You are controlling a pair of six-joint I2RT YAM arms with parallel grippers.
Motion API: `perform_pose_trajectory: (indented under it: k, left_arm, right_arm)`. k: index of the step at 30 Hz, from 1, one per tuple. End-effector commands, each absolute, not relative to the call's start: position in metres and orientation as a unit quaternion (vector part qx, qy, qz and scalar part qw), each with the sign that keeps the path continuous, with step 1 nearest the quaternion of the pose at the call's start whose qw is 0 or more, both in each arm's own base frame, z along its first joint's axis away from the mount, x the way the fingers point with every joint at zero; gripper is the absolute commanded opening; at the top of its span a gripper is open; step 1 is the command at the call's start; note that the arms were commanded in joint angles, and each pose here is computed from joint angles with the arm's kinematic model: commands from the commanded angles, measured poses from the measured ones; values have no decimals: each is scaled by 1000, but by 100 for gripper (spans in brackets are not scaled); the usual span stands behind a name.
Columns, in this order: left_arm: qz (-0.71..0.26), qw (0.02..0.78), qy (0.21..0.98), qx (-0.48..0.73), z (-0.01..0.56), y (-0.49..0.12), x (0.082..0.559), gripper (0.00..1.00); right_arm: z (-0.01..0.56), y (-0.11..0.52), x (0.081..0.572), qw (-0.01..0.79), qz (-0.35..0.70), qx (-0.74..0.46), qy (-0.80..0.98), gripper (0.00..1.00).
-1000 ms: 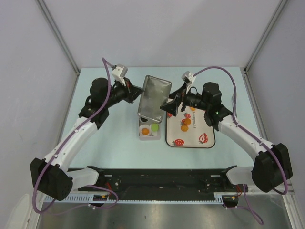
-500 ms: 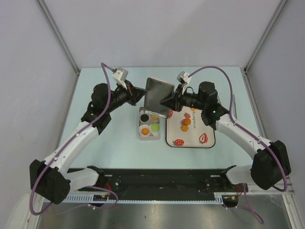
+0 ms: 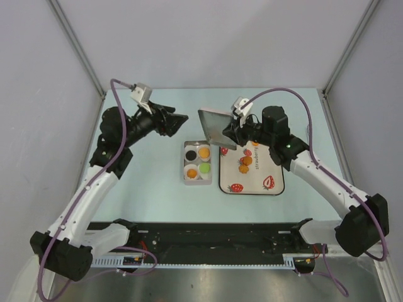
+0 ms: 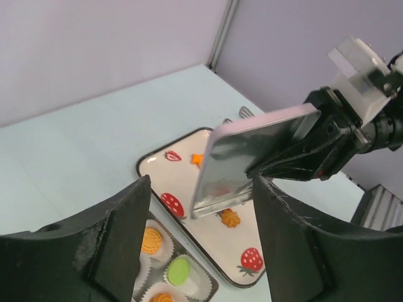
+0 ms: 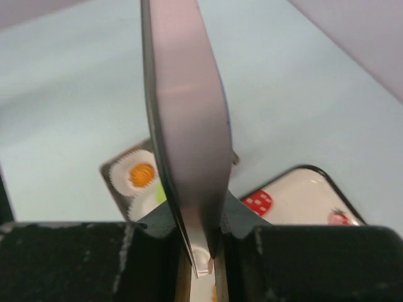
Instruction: Pack the cookies
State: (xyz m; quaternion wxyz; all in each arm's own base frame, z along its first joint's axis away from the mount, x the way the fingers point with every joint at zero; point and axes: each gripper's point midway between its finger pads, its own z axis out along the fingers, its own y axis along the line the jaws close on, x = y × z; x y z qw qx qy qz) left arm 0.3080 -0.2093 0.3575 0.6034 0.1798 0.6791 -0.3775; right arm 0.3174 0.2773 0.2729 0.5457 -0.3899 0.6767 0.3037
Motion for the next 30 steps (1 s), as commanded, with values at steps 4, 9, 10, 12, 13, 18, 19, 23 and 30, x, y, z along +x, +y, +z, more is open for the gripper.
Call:
perform_pose_trajectory:
  k: [4,9,10,12,13,18,19,23,30]
  left_arm:
    - [-358,608,662,253,403,-182,294,73]
    - [-311,560,707,298,374,-157,296,74]
    - [-312,556,711,295,371,-152,296,74]
    - [-336,547,715,277,368,-144,294,74]
    - [-347,540,715,276,368,-144,292,74]
    - [-431,486,716,255,371,-159,284,74]
    - [-434,485,716,253,372,-159,285,74]
    - [-455,467,718,244,371,-162,281,74]
    - [-521,411,715,219,376,-171,273,74]
  right_arm:
    - [330,204,338,623,29,-463,630,0]
    - [353,149,338,619,-116,-499,596,0]
    - [359,143,337,619,-135,-504,587,0]
    - [368,136,338,619,-160,-513,573,0]
    - [373,133,339,619,-175,-521,561,0]
    - [389,142,338,617,-228,-540,525,0]
    - [391,151,334,621,-226,-545,516,0]
    - [408,175,326,637,-253,-550,477,0]
    - [413,218,301,655,-285,-571,404,0]
